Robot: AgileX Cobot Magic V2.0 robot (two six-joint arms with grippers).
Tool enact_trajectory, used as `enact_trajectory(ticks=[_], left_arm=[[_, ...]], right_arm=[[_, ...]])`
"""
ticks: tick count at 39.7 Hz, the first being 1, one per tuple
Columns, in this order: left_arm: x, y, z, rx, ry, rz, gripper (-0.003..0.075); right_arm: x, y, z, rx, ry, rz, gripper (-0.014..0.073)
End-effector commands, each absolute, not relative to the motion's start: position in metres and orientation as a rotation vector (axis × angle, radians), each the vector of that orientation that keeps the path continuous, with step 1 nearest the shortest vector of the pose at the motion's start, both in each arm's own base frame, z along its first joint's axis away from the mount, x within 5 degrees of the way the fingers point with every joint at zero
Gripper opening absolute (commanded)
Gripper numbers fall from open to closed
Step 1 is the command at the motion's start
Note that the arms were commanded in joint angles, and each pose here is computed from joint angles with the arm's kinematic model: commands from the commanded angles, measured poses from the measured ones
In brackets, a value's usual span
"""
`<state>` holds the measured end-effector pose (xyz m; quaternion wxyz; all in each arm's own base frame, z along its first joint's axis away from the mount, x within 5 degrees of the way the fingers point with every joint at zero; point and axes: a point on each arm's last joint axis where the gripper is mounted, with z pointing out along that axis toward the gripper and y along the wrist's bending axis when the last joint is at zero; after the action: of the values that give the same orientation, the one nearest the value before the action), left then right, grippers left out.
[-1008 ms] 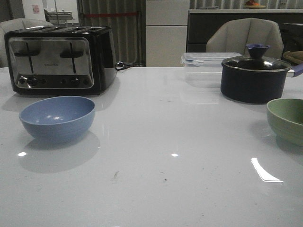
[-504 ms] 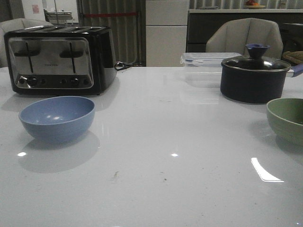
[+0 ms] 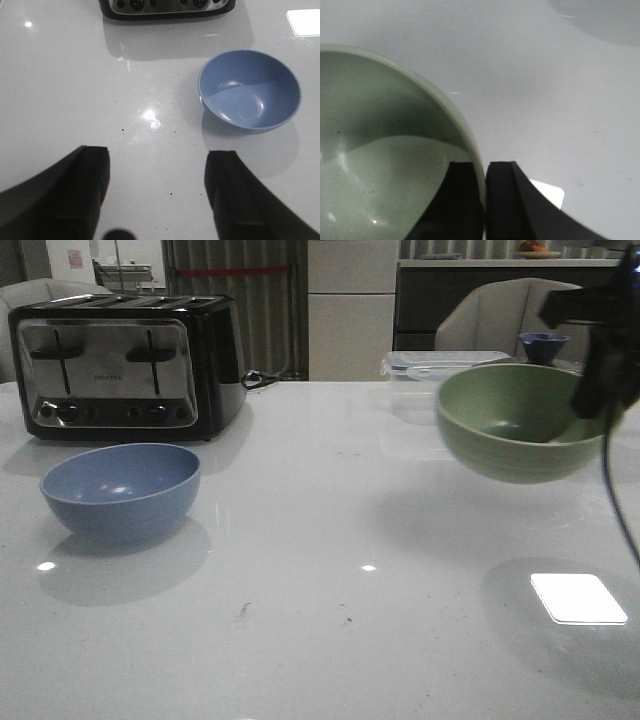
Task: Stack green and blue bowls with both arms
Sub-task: 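Lift the green bowl with the right gripper, set it mid-table, release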
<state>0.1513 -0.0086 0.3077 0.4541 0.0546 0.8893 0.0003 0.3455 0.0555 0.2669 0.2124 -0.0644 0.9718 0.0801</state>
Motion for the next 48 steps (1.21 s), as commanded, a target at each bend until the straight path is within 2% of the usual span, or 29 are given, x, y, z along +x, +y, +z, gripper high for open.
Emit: enact_trajectory(ticks=[1,7,13,27,31,36,39,48], left_arm=[[0.156,-0.008,0.325,0.125,2.085,0.003,0.0475],[0.156,-0.009,0.325,0.122,2.085,-0.001,0.0475],[0.156,-0.009,0.325,0.121,2.085,-0.003,0.0475],[0.156,-0.009,0.325,0.121,2.085,-0.003,0.0475],[0.156,-0.009,0.325,0.121,2.085,-0.003,0.0475],[0.156,-0.009,0.325,0.121,2.085,-0.003,0.0475],[0.156,-0.009,0.325,0.121,2.085,-0.003,0.0475],[0.156,-0.009,0.325,0.121,2.085,-0.003,0.0475]], right_arm=[[0.341,0.091,0.288,-0.291,2.586,0.291,0.0056],[0.338,0.139,0.27,-0.418,2.591,0.375,0.0056],[0.338,0.166,0.249,-0.477,2.616,0.411,0.0057],[0.347,0.166,0.222,-0.513,2.673,0.348,0.0063],[0.347,0.167,0.221,-0.514,2.676,0.347,0.0151],[0.348,0.167,0.222,-0.512,2.663,0.344,0.0365],[0.348,0.166,0.224,-0.512,2.646,0.34,0.0437],[0.32,0.168,0.276,-0.624,2.465,0.349,0.0447]])
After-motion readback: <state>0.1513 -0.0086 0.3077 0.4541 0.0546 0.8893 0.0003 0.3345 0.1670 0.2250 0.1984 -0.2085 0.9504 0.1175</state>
